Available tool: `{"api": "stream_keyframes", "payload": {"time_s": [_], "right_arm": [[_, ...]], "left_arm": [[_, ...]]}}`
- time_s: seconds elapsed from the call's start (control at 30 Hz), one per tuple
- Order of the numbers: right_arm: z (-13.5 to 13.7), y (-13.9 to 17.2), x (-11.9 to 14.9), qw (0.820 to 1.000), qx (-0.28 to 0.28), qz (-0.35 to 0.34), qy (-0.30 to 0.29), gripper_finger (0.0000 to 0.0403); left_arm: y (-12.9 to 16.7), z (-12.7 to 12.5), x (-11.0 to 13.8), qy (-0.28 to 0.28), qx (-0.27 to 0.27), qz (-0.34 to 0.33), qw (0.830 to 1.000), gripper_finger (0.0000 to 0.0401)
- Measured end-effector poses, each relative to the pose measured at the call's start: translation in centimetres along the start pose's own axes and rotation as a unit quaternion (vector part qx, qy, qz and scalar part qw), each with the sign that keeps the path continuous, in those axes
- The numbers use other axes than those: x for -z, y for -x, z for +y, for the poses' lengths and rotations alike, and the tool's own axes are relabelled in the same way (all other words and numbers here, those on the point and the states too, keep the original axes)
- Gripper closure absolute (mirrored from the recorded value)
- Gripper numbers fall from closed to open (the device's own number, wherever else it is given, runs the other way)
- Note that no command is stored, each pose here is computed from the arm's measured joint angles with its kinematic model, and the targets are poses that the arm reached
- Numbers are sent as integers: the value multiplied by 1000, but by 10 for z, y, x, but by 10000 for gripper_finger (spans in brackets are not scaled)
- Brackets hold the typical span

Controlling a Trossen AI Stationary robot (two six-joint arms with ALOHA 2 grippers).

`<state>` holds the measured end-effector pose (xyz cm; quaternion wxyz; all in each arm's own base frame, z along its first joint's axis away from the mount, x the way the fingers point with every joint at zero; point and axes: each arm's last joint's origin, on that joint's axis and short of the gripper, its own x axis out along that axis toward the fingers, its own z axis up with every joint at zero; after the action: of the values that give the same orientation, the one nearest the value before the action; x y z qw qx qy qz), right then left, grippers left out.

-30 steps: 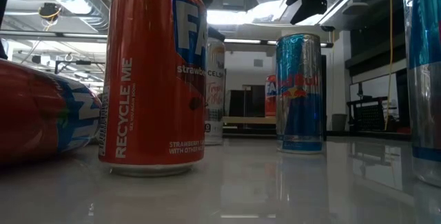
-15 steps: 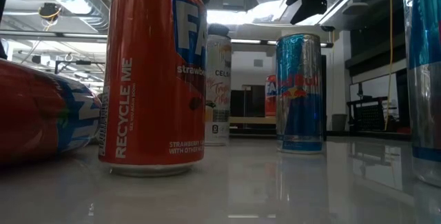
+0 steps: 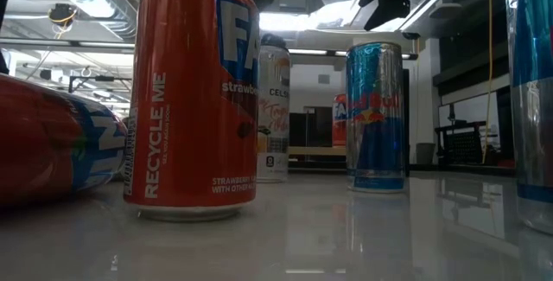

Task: Place canned beverage on shelf
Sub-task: Put the top left white yellow soda can on the shelf

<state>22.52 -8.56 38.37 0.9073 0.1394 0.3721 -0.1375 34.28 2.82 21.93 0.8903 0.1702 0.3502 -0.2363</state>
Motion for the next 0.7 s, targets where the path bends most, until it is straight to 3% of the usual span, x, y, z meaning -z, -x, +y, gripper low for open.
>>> {"api": "stream_keyframes", "payload": {"time_s": [0.17, 0.43, 0.7], "right_arm": [[0, 0, 0, 1000, 0, 0, 0, 40], [0, 0, 0, 1000, 0, -2, 0, 40], [2, 0, -9, 998, -27, -44, 23, 40]], "left_arm": [[-3, -4, -3, -2, -23, 18, 1000, 72], [-4, -8, -6, 50, -26, 20, 998, 58], [12, -10, -14, 44, -37, -3, 998, 57]]}}
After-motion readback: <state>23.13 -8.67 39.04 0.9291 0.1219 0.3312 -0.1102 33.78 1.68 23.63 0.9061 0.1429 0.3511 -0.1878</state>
